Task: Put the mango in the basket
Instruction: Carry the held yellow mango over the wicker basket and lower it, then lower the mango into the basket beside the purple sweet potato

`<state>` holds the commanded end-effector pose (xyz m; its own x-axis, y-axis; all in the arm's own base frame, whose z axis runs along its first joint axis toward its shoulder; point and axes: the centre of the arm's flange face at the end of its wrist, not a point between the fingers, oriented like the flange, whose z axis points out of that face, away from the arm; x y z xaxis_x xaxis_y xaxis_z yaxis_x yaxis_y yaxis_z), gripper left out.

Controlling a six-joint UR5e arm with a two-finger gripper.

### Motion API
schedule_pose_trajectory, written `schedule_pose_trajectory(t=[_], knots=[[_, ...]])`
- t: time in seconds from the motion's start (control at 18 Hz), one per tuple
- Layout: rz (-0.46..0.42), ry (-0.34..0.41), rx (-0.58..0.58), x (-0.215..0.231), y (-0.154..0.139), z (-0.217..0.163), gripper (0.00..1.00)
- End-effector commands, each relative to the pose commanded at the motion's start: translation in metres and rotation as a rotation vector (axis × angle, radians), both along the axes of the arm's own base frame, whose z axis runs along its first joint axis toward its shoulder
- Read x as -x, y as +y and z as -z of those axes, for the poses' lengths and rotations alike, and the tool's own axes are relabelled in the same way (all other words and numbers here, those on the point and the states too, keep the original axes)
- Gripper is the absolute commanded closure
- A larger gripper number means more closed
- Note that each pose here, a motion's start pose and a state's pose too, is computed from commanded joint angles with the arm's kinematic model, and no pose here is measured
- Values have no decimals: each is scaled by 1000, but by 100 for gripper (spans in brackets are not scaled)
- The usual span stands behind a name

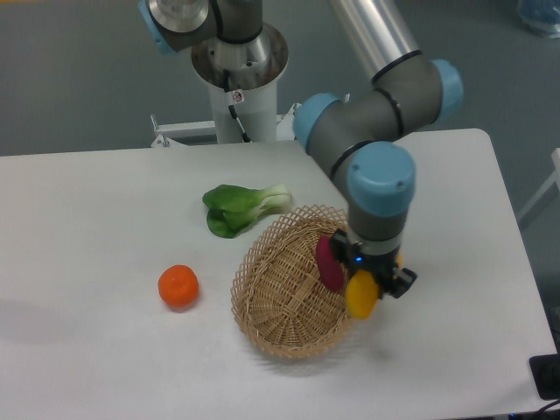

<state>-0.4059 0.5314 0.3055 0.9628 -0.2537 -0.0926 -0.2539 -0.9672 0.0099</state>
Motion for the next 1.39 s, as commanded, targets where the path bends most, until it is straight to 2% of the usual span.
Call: schedule_pose_trajectory(t=[0.39, 1.06, 1.39], knots=[[25, -18, 34, -62, 14, 24, 51], [-4, 7, 69, -73, 18, 41, 50], [-12, 8, 69, -79, 22, 43, 41]])
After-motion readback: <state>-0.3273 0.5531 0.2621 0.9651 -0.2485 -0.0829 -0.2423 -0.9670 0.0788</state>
